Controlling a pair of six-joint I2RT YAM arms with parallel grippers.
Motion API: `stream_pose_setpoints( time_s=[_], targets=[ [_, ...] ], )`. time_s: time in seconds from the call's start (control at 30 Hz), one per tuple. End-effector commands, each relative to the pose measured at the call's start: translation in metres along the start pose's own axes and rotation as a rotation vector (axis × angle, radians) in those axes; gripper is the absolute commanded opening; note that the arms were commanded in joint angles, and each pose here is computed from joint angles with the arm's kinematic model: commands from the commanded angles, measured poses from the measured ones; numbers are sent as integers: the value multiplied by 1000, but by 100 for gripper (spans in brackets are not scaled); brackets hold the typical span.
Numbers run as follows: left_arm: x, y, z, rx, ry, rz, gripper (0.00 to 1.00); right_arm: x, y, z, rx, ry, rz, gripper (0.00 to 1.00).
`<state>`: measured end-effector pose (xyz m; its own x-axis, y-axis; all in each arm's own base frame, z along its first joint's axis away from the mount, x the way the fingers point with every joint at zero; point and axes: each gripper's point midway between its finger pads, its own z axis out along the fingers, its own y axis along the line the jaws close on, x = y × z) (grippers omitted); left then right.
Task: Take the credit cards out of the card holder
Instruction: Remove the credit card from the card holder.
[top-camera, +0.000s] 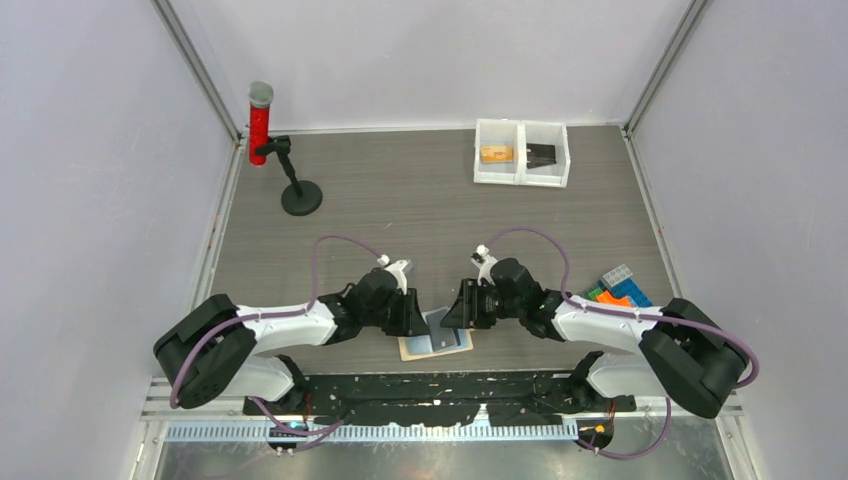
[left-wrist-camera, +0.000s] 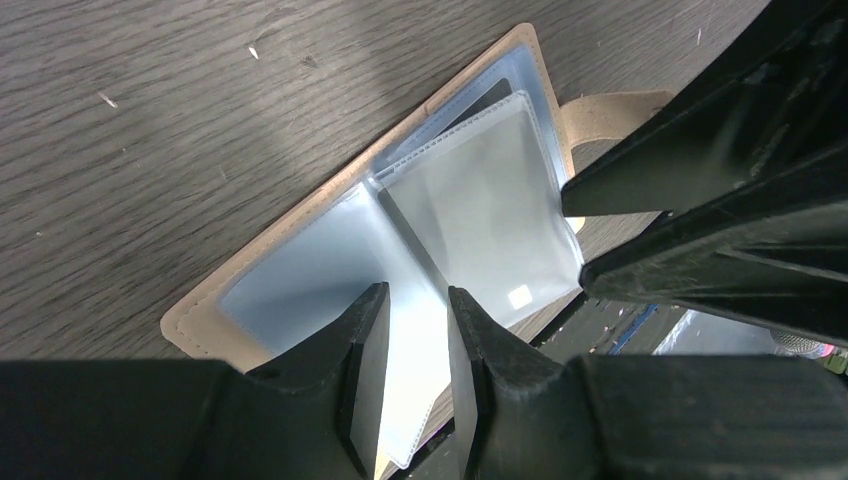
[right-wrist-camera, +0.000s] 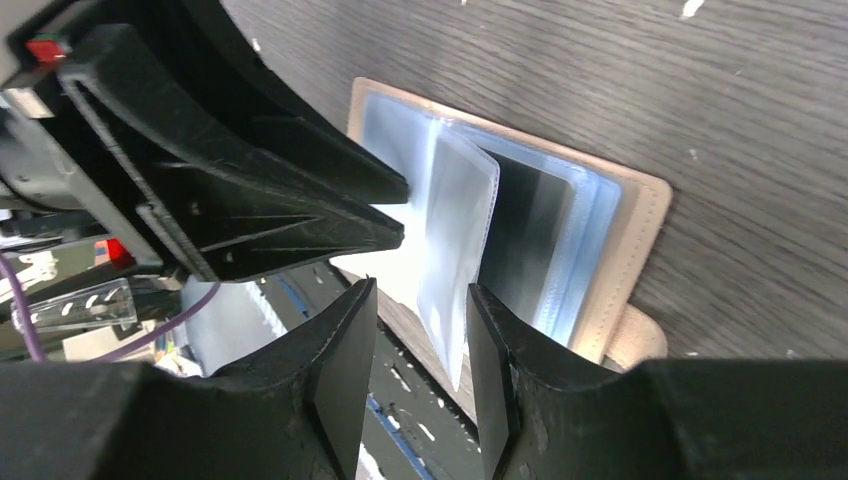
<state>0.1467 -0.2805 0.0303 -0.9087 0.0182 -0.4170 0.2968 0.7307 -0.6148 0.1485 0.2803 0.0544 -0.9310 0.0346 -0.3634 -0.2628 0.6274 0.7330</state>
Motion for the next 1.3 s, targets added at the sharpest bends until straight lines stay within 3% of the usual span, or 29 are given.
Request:
stream_pose_setpoints(
  time_s=[0.0, 0.2, 0.57, 0.73, 1.13, 1.27],
  targets=[
    [-11, -11, -3, 19, -36, 19, 30, -11, 32, -8, -126, -43, -11, 46],
    [-18, -18, -12, 41, -83, -26, 31, -14, 36, -10, -137, -56, -17, 45],
    [-35, 3, -56, -91, -211, -88, 46, -18, 56, -5, -189, -44, -23, 45],
    [-43, 5, -76, -104, -267, -86, 48, -8, 69, 4, -196, -6, -43, 46],
    [-50, 3, -101, -120, -279, -59, 51, -11, 105, 14, -248, 19, -74, 46],
    [-44, -4, -100, -85, -234, -51, 50, -16, 106, 9, -231, -5, -99, 47]
  ],
)
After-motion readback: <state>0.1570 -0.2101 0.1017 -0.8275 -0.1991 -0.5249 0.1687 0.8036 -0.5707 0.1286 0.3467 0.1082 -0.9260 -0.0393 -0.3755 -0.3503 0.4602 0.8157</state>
